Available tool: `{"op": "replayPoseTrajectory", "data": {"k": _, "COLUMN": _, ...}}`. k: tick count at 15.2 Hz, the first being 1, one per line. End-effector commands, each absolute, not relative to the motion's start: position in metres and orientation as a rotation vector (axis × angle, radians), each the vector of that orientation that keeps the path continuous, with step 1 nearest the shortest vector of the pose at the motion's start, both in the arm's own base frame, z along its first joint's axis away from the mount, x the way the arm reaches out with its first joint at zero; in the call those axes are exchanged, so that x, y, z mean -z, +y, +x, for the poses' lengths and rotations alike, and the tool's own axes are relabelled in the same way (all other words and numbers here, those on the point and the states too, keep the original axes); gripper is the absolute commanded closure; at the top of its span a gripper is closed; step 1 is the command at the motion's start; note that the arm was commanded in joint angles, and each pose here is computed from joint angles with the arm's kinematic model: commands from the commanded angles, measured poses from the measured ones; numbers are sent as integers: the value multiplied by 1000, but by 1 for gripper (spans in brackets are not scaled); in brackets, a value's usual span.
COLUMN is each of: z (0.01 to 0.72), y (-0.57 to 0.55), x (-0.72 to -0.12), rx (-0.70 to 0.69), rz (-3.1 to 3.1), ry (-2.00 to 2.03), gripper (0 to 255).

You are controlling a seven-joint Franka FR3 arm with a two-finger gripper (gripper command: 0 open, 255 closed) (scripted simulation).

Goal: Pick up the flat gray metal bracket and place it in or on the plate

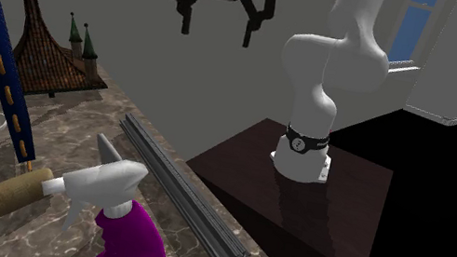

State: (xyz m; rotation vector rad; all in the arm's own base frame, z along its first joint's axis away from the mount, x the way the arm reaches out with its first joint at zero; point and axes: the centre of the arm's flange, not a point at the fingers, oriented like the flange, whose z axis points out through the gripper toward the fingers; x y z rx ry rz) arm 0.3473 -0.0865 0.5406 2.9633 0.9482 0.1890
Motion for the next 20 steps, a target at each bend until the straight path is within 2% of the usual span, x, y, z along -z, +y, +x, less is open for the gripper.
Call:
{"op": "replayPoseTrajectory", "data": {"k": 1, "z": 363, "y": -106, "x": -526, "rx": -173, "rz": 2916, "ry": 1096, "gripper": 0}}
{"op": "replayPoseTrajectory", "data": {"k": 15, "z": 497, "y": -200, "x": -424, "rx": -55, "rz": 2455, "ry": 1977, "gripper": 0}}
{"op": "replayPoseTrajectory", "data": {"k": 20, "z": 502, "y": -200, "x": -400, "rx": -51, "rz": 2438, "ry": 1999, "gripper": 0}}
